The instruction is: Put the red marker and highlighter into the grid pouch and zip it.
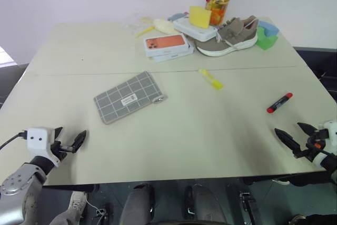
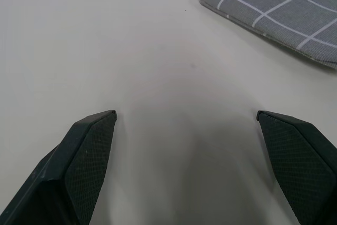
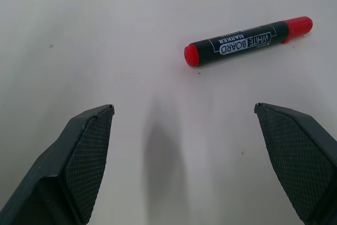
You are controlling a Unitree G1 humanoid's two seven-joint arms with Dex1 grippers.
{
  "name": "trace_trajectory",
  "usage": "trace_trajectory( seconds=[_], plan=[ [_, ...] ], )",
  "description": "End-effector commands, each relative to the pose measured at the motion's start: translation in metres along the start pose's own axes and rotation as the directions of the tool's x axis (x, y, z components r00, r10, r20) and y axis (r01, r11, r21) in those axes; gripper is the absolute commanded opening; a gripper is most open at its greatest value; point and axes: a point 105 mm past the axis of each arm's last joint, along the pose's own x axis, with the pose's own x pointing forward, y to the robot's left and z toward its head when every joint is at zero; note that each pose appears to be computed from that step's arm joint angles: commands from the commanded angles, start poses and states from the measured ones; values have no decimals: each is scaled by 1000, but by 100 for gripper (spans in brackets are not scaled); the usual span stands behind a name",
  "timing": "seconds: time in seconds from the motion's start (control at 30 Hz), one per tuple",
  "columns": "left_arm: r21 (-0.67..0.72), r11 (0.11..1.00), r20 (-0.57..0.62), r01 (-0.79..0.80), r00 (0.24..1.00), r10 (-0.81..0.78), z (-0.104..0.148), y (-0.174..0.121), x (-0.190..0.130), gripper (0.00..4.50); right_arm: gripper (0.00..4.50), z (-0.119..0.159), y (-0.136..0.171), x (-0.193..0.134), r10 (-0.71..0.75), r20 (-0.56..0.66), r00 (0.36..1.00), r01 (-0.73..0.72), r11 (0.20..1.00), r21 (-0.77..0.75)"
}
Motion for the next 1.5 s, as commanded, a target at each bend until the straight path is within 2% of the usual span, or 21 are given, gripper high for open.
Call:
trace_trajectory(
  seconds=[0.03,0.2,0.33,0.53,0.67,0.73,0.8,0.97,1.0,1.17,1.33,1.5],
  plan=[
    [20,1000,25,-17,1000,17,9,5,0,450,443,11,1,0,3,31,1000,-3,1000,-28],
    [-11,1000,64,0,998,1,15,3,4,450,443,17,5,2,16,47,999,-14,999,-35],
    [10,1000,53,-5,999,4,13,4,10,450,443,31,23,11,79,87,993,-75,996,-52],
    [38,999,101,-32,995,28,17,4,17,450,443,59,80,42,256,137,957,-243,964,-107],
    [41,999,105,7,994,-12,15,-8,23,450,443,83,127,67,376,219,900,-357,926,-124],
    [44,999,109,18,994,-23,16,-9,25,450,391,87,148,78,424,223,878,-406,906,-124],
    [54,998,113,34,993,-40,17,-11,29,450,316,85,168,96,448,193,873,-430,893,-131],
    [79,995,110,64,991,-72,17,-16,32,450,42,92,211,127,505,185,843,-483,862,-155],
    [84,994,110,68,991,-77,17,-16,32,450,5,96,227,134,528,183,829,-502,848,-169],
    [98,992,114,73,990,-84,17,-16,33,450,5,108,271,161,564,180,806,-530,823,-207],
    [124,988,106,90,989,-103,15,-18,31,450,5,113,299,192,539,162,826,-515,840,-170],
    [134,987,108,87,989,-102,15,-16,29,450,5,82,310,211,522,-19,853,-520,847,-112]
  ],
)
